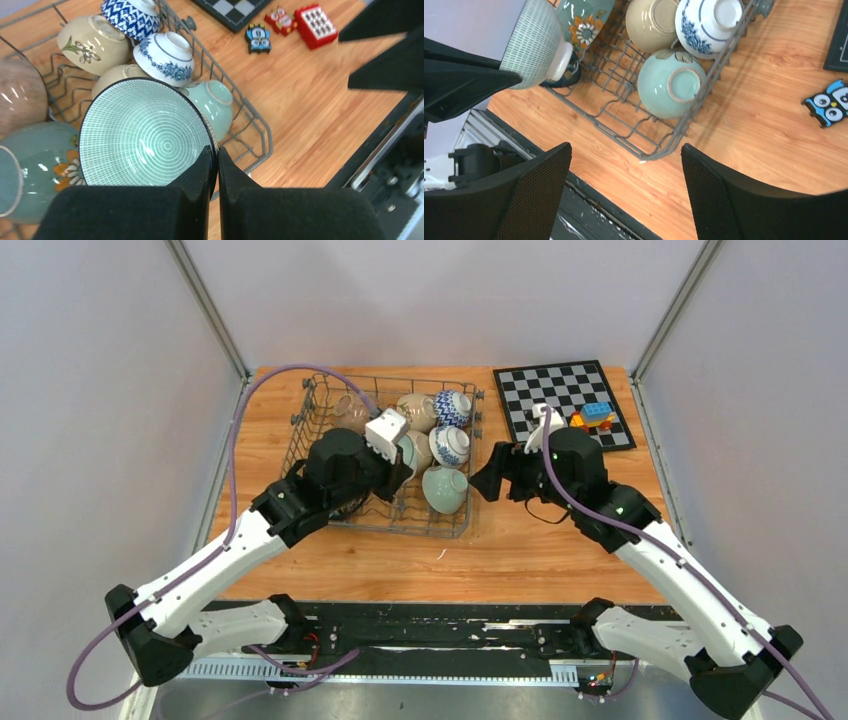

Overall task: Unload the bowls from the dish rack
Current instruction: Place the bowl at the center of the board.

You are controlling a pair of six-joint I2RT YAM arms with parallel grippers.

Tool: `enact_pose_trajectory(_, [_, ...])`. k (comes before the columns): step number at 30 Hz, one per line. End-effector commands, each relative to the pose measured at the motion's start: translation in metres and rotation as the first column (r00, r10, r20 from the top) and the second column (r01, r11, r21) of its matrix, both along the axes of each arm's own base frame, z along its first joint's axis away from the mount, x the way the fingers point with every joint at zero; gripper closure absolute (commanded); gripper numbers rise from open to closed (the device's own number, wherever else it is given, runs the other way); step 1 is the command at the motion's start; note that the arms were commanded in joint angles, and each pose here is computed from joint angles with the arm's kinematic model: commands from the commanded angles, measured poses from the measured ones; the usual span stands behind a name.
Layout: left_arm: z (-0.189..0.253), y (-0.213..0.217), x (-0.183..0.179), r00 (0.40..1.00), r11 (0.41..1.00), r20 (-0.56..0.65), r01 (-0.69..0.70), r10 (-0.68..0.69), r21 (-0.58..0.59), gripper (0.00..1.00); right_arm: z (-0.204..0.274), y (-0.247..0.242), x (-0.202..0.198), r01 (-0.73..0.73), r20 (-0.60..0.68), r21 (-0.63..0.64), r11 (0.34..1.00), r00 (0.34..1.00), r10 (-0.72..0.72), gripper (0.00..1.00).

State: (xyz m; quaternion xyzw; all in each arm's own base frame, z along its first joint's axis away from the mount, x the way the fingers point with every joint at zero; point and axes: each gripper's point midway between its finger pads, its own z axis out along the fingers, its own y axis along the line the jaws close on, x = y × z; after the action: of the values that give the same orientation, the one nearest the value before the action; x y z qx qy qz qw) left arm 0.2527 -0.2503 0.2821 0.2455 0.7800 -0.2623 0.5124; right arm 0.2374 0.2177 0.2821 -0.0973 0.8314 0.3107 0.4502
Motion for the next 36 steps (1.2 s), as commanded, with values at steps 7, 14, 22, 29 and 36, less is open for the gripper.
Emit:
enact_pose_trajectory(7, [0.008,-0.012,-0.068,0.850,0.848,0.341,0.204,-0.401,0.489,1.00,0.015,-0.029,-0.040,-0.095,0.015,-0.112,0.989,0.995,0.098,0.19])
enact_pose_trajectory(14, [-0.012,-0.025,-0.108,0.661,0.705,0.376,0.339,-0.650,0.622,1.00,0.032,-0.014,-0.052,-0.218,-0.045,-0.117,0.969,0.976,0.214,0.25])
enact_pose_trajectory(22, [-0.041,-0.019,-0.125,0.550,0.532,0.305,0.316,-0.777,0.786,1.00,0.024,0.002,-0.055,-0.305,-0.091,-0.347,0.887,0.952,0.292,0.28])
enact_pose_trajectory(29, [-0.063,-0.016,-0.139,0.469,0.429,0.244,0.342,-0.849,0.836,1.00,0.026,0.029,-0.057,-0.376,-0.091,-0.404,0.834,0.924,0.372,0.30])
enact_pose_trajectory(36, [-0.069,-0.019,-0.153,0.404,0.390,0.220,0.405,-0.888,0.827,1.00,0.006,0.063,-0.066,-0.439,-0.124,-0.439,0.784,0.894,0.431,0.34])
